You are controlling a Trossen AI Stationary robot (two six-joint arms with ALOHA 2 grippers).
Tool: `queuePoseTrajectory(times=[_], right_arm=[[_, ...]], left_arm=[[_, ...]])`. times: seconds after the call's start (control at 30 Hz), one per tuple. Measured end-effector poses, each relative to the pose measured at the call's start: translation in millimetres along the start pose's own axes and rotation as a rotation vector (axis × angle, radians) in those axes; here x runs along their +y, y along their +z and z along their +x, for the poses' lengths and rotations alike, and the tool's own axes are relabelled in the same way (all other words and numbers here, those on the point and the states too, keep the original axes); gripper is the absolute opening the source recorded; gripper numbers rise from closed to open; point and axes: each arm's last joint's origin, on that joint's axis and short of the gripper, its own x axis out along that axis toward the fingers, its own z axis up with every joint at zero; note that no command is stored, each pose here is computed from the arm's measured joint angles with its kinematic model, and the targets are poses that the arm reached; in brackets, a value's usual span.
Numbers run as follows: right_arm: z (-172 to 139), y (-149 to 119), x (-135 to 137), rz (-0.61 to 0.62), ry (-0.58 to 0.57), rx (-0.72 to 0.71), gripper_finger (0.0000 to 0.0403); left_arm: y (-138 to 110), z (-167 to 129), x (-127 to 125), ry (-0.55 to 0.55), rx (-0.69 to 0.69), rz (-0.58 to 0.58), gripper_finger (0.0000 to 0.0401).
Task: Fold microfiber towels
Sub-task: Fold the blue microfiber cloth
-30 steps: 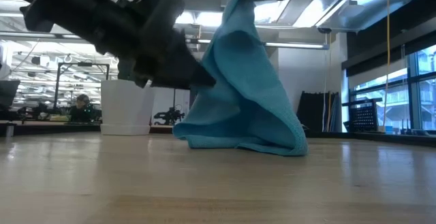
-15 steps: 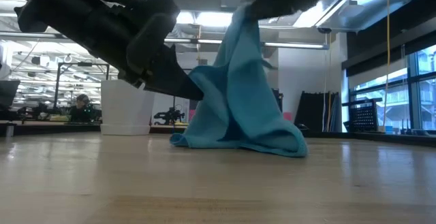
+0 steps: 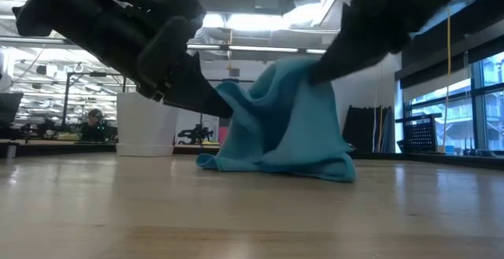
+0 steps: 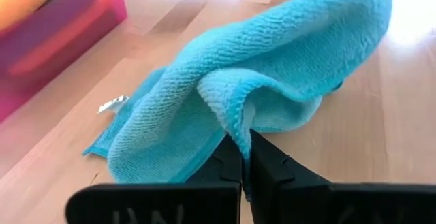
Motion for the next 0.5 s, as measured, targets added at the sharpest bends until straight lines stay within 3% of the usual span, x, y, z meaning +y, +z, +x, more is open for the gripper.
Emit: queuePoseTrajectory(times=[0.3, 0.5], right_arm=[[20.8, -36.4, -0.4, 0.067, 0.048, 0.039, 0.0166], [31.5, -46.9, -1.6, 0.05, 0.035, 0.052, 0.0184]], left_arm=[[0.1, 0.2, 0.2, 0.001, 0.0, -0.001, 0.0], [0.1, 0.2, 0.2, 0.001, 0.0, -0.001, 0.0]])
